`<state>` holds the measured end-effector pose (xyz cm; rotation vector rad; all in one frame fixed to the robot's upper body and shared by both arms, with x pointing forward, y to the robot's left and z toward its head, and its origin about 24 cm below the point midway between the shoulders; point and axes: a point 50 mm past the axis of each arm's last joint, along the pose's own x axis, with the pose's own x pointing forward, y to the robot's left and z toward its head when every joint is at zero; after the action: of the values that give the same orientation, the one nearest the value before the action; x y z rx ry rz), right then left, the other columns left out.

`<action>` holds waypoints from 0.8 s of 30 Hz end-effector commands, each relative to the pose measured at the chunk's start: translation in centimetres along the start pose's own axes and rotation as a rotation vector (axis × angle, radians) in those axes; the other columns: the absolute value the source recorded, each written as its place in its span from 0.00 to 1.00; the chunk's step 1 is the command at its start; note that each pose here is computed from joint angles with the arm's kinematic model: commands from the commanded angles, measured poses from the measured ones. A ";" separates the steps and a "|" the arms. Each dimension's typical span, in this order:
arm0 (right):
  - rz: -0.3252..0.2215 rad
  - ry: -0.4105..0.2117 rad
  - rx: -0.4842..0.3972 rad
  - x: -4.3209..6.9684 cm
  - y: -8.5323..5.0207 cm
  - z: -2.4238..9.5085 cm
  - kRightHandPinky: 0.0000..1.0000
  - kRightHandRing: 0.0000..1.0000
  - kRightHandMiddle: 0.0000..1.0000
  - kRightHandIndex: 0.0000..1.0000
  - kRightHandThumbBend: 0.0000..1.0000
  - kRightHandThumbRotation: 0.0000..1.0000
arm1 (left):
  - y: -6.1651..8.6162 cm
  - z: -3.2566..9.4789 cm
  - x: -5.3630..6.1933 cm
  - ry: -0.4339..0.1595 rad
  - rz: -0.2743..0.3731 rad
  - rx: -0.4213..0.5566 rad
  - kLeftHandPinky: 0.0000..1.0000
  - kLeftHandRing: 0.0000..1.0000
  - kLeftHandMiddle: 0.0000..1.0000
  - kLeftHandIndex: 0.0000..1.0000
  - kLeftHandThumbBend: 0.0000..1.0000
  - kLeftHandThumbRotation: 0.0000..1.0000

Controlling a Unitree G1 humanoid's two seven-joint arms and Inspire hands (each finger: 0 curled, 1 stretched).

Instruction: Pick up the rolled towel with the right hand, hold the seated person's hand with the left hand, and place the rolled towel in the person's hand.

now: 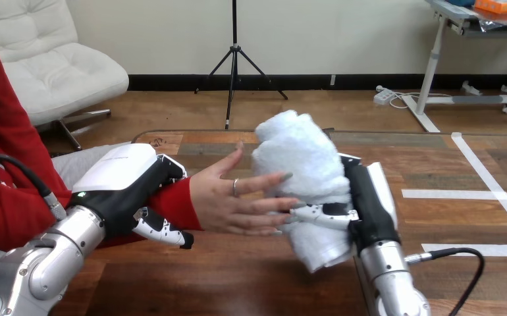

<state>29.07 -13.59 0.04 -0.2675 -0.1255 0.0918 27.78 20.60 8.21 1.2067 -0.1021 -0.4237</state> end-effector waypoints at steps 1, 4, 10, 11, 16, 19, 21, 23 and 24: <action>0.007 -0.216 0.027 3.6 0.7 4.8 0.28 0.33 0.38 0.42 0.77 0.00 | 4.8 3.3 1.1 -0.151 0.182 0.033 0.27 0.32 0.38 0.40 0.80 0.00; 0.015 -0.220 0.033 3.6 1.1 5.0 0.27 0.32 0.37 0.42 0.77 0.00 | 4.9 3.3 1.0 -0.150 0.183 0.028 0.26 0.32 0.38 0.40 0.80 0.00; 0.032 -0.227 0.045 3.6 1.9 5.2 0.26 0.31 0.36 0.42 0.77 0.00 | 4.9 3.3 1.0 -0.154 0.186 0.029 0.26 0.32 0.38 0.40 0.81 0.00; 0.035 -0.227 0.049 3.6 2.0 5.2 0.26 0.31 0.36 0.42 0.77 0.00 | 4.8 3.3 1.0 -0.154 0.186 0.028 0.26 0.32 0.38 0.40 0.81 0.00; 0.051 -0.238 0.057 3.5 2.7 5.5 0.25 0.30 0.36 0.42 0.78 0.00 | 4.8 3.2 1.0 -0.149 0.183 0.027 0.26 0.31 0.38 0.40 0.81 0.00; 0.057 -0.242 0.059 3.5 3.0 5.6 0.25 0.29 0.35 0.42 0.78 0.00 | 4.8 3.2 1.0 -0.147 0.182 0.027 0.26 0.31 0.38 0.40 0.81 0.00; 0.064 -0.246 0.067 3.4 3.2 5.7 0.25 0.29 0.35 0.42 0.78 0.00 | 4.8 3.2 1.0 -0.147 0.178 0.027 0.26 0.31 0.38 0.40 0.81 0.00; 0.069 -0.249 0.074 3.4 3.4 5.8 0.24 0.29 0.35 0.42 0.78 0.00 | 4.8 3.2 1.0 -0.146 0.174 0.027 0.26 0.32 0.38 0.40 0.80 0.00; 0.073 -0.254 0.081 3.3 3.5 5.9 0.24 0.29 0.35 0.42 0.78 0.00 | 4.7 3.2 1.0 -0.143 0.173 0.027 0.26 0.32 0.38 0.40 0.80 0.00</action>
<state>29.77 -10.39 1.17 -0.2184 -0.1872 0.1576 27.98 20.44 9.32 1.1932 -0.1426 -0.3954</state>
